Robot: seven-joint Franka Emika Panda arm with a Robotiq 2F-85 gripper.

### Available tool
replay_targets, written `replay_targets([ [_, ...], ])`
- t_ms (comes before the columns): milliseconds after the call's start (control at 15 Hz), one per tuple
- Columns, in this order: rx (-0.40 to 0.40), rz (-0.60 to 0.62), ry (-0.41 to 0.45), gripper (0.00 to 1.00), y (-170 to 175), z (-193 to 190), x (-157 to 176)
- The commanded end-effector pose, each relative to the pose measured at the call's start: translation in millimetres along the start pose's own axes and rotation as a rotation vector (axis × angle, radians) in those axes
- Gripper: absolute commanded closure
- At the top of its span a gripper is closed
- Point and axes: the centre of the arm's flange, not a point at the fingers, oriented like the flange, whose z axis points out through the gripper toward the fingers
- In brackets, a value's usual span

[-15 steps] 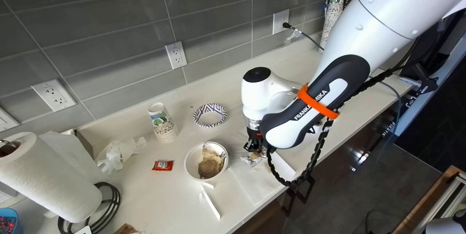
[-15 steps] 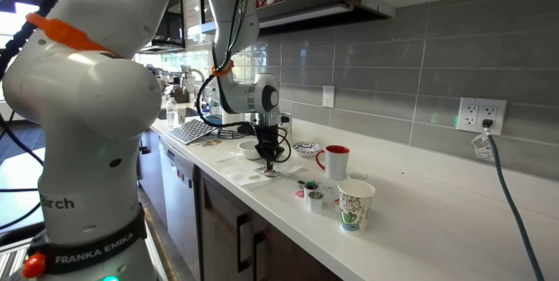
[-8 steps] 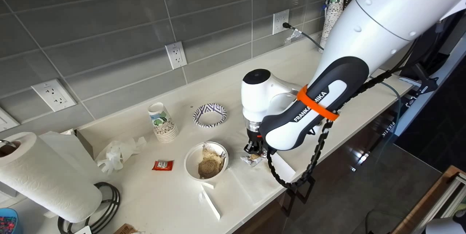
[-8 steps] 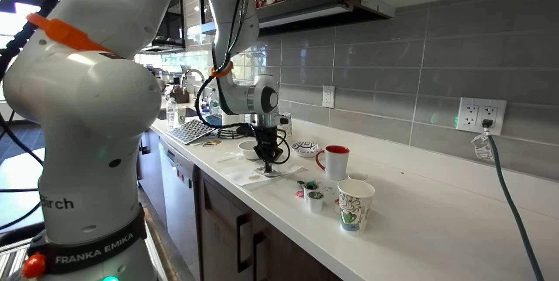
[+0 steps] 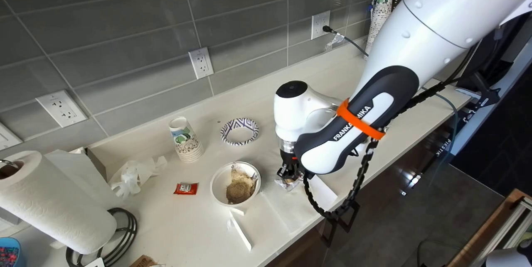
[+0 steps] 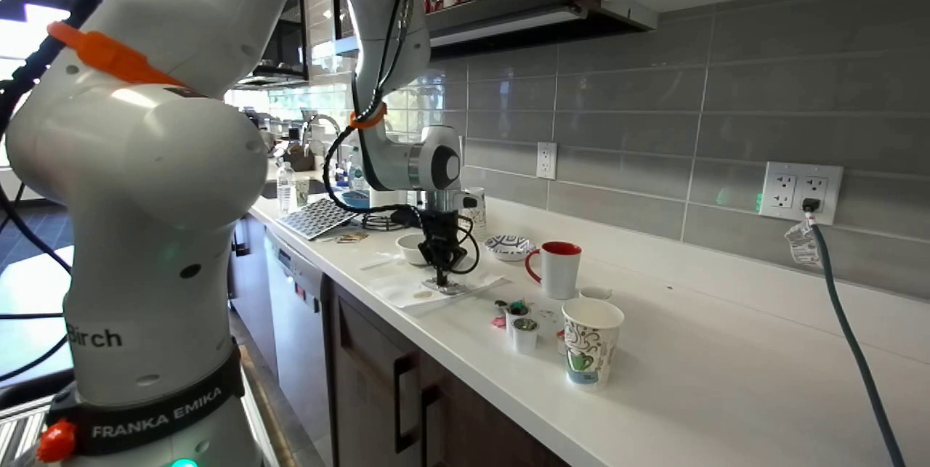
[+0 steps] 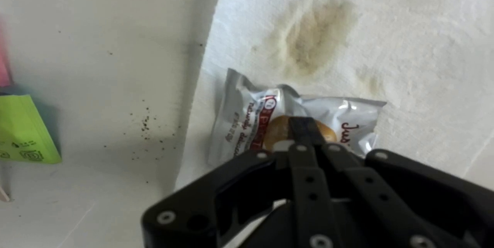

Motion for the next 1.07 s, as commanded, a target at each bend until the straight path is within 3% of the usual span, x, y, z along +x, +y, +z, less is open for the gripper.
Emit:
replay_targets([
  [0,0.018,0.003,-0.015,1.0,1.8,16.8,6.7],
  [333,0.047,-0.022,-0.017,1.0,5.3,37.0,18.1],
  [600,0.105,-0.048,-0.076,1.0,10.7,55.8,24.3],
  [1000,0.143,-0.053,-0.12,1.0,19.9,50.4,31.7],
])
